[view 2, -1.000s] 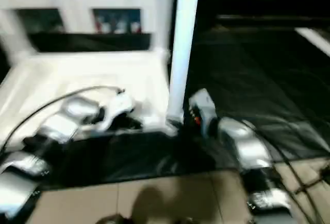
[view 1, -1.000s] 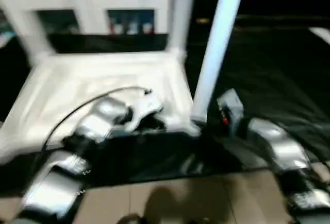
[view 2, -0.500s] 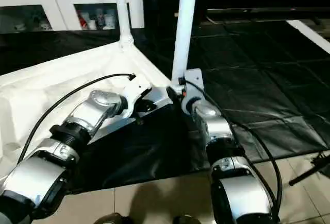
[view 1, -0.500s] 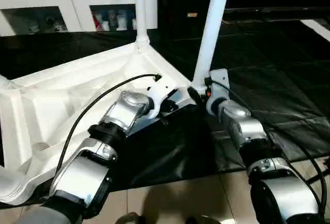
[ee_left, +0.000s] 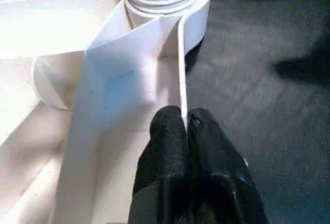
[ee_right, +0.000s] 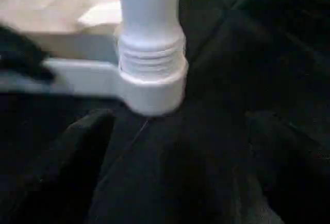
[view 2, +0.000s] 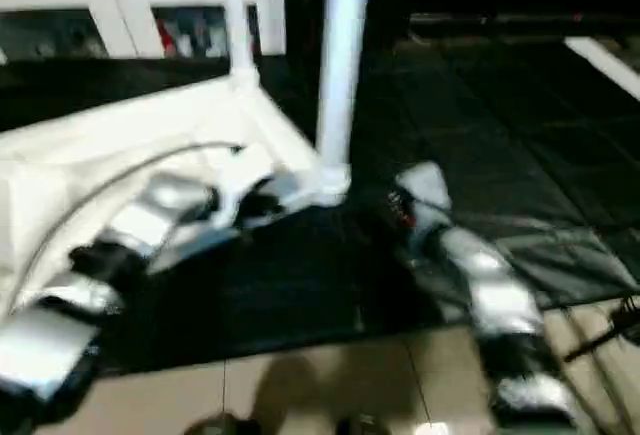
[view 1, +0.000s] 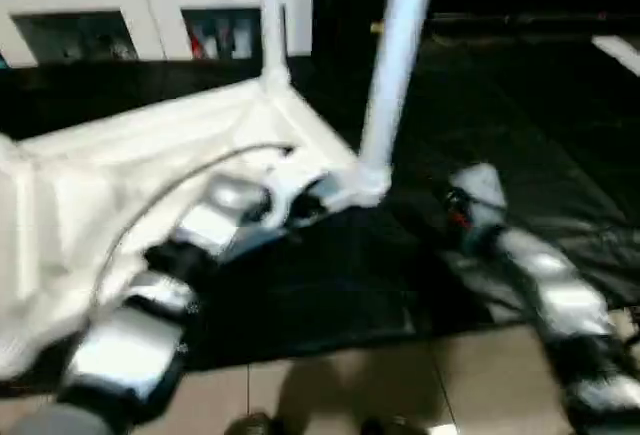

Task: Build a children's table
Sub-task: Rotate leg to tighten

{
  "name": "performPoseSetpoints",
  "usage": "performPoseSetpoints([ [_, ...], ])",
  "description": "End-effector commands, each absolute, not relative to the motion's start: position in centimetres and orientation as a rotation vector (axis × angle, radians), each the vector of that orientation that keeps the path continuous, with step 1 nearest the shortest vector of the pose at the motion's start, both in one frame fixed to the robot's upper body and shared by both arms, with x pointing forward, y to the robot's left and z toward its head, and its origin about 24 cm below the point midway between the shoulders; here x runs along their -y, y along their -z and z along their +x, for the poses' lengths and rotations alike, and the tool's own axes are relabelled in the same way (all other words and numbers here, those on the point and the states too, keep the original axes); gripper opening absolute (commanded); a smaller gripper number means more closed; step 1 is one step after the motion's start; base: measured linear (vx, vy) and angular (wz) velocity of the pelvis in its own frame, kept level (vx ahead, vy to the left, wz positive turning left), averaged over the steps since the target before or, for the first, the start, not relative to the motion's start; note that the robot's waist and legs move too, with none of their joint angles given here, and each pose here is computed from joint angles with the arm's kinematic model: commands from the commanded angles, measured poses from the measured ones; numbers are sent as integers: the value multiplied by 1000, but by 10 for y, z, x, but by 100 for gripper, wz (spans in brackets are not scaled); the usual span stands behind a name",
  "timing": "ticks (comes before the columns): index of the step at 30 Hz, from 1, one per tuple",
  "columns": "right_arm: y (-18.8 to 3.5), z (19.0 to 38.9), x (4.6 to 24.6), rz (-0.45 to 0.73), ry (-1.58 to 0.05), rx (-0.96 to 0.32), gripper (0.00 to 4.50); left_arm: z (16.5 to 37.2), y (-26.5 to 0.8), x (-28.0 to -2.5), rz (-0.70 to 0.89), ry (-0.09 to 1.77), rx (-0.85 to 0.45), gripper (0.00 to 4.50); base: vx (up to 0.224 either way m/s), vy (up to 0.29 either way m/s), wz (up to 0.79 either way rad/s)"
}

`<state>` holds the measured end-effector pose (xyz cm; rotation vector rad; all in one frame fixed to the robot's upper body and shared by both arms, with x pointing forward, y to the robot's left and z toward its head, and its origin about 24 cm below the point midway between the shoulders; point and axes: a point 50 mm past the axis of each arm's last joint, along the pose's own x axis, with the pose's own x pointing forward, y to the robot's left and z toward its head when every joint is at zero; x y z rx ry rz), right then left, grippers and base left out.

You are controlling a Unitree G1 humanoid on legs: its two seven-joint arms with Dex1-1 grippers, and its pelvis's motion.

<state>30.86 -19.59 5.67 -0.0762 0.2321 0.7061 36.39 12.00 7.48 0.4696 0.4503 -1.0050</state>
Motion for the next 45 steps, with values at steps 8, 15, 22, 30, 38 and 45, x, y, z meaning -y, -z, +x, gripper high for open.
performPoseSetpoints([
  [8,-78,290,191,-178,-1040,-240,441,338,-82,-127,606,1409,-384,0,0,0,0],
  [15,-78,289,184,-230,-1152,-262,441,326,-80,-132,632,1548,-403,0,0,0,0],
  [22,-72,280,169,-251,-1320,-308,441,318,-79,-134,675,1640,-416,0,0,0,0],
  [30,-68,284,161,-228,-1356,-324,426,311,-77,-129,701,1702,-412,0,0,0,0],
  [38,-65,283,157,-212,-1415,-345,357,307,-76,-128,708,1718,-416,0,0,0,0],
  [45,-64,284,155,-199,-1424,-346,302,306,-75,-128,709,1721,-419,0,0,0,0],
])
